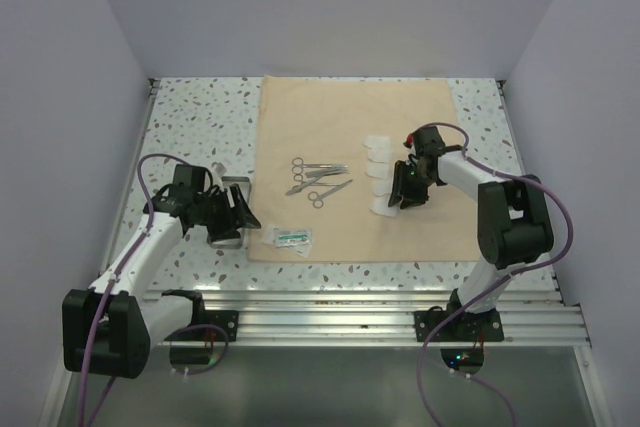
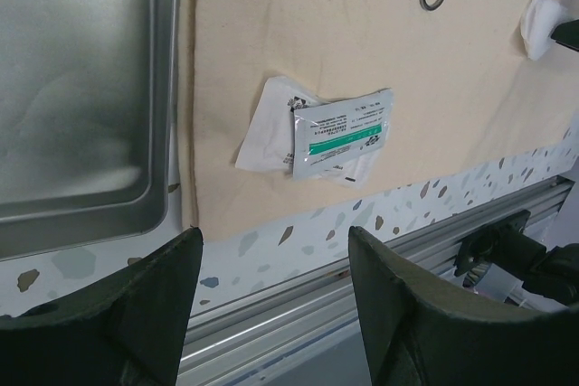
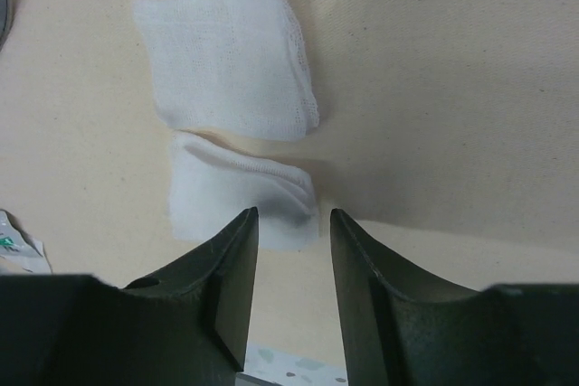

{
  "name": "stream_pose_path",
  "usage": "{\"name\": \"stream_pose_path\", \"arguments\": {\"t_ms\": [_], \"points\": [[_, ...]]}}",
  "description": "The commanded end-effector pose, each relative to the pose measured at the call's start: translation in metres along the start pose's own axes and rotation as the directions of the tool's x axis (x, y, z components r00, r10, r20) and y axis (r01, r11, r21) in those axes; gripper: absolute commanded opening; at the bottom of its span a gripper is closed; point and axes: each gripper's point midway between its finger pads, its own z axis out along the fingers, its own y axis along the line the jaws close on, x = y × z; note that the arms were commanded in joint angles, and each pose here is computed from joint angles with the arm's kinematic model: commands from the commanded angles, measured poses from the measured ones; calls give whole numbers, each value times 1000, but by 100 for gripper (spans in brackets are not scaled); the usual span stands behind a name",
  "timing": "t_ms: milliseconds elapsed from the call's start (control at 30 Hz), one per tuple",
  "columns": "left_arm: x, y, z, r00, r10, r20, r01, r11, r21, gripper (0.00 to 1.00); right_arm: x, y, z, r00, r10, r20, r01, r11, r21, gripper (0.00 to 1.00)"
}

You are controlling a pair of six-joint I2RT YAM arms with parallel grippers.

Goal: Prepare the surgical pack

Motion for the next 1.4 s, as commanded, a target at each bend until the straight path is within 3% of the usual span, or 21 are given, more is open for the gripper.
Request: {"name": "stream_pose_path", "arguments": {"t_ms": [0,567,733,1067,1367], "points": [[-2,-6,2,1000,28,5,-28,999,36,70,-20,4,-20,997,-32,75,32,999,4,43],[1,-6,3,1000,21,-9,-21,999,39,70,-11,15,11,999,-32,2,32,997,-68,40],[2,-5,3,1000,21,-11,-20,999,40,70,-11,14,11,1000,-30,3,30,998,-63,31],[2,-5,4,1000,21,-9,-20,999,44,69,-27,27,-23,997,-48,59,53,996,-79,2],[2,-6,6,1000,16,-16,-15,999,52,69,-49,67,-65,988,-102,117,122,978,-170,0]]}}
